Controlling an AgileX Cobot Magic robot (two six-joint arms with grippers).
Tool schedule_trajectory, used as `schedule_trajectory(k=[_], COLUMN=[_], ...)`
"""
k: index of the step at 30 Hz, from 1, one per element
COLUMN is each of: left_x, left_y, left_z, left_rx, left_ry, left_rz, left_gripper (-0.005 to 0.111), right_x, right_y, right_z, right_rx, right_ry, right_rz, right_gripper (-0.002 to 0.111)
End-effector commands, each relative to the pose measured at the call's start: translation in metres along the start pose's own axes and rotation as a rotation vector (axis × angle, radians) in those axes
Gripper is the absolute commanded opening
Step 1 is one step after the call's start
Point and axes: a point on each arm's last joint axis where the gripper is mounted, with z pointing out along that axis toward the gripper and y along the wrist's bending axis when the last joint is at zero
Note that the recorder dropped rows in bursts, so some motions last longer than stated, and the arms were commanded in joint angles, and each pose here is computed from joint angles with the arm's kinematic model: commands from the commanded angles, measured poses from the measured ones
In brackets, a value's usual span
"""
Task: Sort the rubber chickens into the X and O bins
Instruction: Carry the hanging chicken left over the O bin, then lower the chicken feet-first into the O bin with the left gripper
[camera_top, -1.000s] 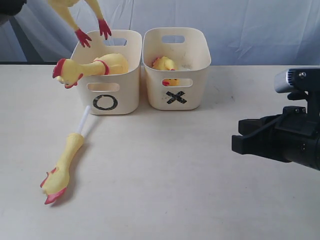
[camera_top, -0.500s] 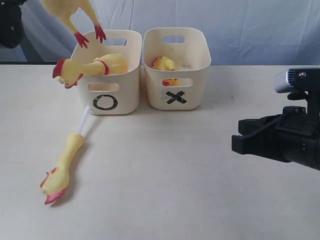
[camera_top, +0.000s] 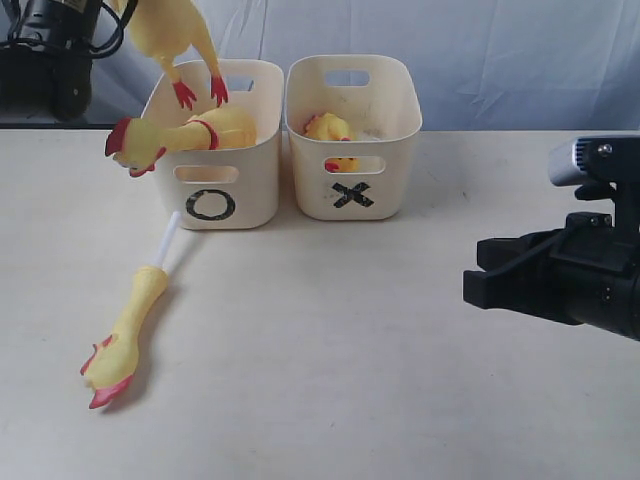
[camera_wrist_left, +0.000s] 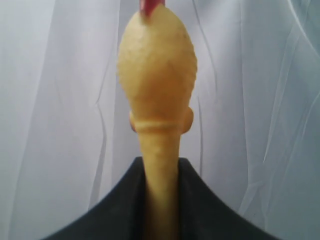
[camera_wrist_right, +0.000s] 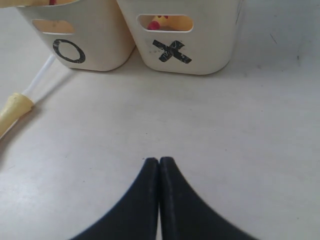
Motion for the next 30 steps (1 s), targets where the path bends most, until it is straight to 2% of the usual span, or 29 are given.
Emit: schedule_trajectory(k=[1,9,21,30], left_x=[0.002,0.023,0.063,0.082], left_y=[0.004,0.005,0.006,-0.008], left_z=[0.007,0.018,0.022,0.017], left_rx=[0.008,0.045,0.098,0.280], left_ry=[-0.091,-0.110,-0.062,-0.004], left_rz=[-0.004,-0.009,0.020,0.110], left_gripper=[0.000,0.000,0.000,0.000], right_x=[0.000,0.000,0.000,0.000], right_y=[-0.001,-0.001,-0.001,-0.001], right_z=[-0.001,-0.001,-0.001,-0.001], right_rx=[0.005,0.005,0.005,0.005], right_ry=[-0.009,-0.009,-0.009,-0.009], right_rz=[-0.002,-0.002,-0.002,-0.002], right_gripper=[-0.001,-0.001,-0.001,-0.001])
